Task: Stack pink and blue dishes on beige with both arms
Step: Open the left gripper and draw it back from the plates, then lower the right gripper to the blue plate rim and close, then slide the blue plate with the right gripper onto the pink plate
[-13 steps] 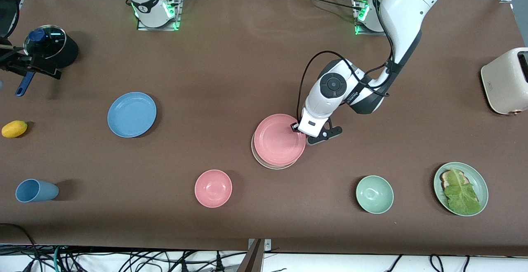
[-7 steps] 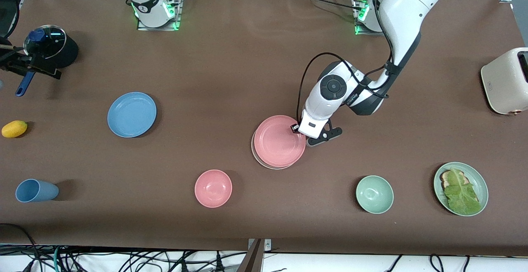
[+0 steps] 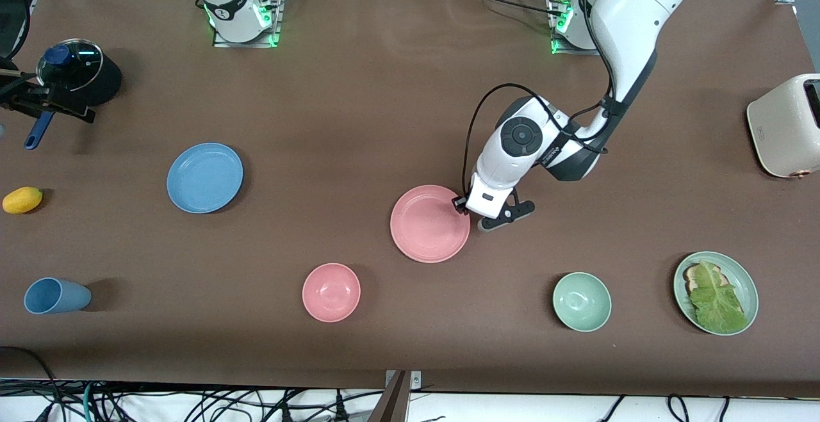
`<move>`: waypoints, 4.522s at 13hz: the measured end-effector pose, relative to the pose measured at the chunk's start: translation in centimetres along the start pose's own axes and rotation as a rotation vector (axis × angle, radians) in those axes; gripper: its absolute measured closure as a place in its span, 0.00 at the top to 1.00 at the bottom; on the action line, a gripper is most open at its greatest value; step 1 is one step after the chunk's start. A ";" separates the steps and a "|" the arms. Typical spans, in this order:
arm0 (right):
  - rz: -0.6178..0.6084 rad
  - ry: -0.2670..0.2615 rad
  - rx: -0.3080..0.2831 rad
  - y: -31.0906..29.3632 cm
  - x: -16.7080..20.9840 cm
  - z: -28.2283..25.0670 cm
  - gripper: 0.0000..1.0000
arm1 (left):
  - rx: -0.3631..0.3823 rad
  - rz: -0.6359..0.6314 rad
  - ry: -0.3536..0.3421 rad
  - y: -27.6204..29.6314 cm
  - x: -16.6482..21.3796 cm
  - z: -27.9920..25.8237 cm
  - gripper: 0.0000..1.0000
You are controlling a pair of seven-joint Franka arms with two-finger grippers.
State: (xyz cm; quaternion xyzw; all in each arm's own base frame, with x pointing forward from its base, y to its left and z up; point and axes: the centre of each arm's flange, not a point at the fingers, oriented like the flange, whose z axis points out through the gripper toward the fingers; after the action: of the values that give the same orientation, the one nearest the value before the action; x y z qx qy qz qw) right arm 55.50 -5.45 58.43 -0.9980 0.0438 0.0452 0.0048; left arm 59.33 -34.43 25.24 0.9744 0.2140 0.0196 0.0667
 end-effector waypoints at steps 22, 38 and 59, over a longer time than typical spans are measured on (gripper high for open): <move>0.007 -0.041 0.227 11.2 3.4 33.6 1.00 | 0.083 0.494 -0.104 -25.3 19.5 -25.0 1.00; -0.094 -0.087 0.276 11.6 4.1 40.7 0.35 | 0.111 0.423 -0.139 -27.4 15.5 -34.0 1.00; -0.112 -0.218 0.312 -19.2 9.3 26.7 0.04 | 0.114 0.451 -0.168 -27.4 14.7 -34.4 1.00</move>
State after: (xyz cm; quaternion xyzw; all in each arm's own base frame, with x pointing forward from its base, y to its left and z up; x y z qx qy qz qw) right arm 64.04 13.18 31.12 -0.9753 -0.0060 0.1451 0.1665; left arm 58.99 0.53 55.68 0.9979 -0.0146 -0.0594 0.0231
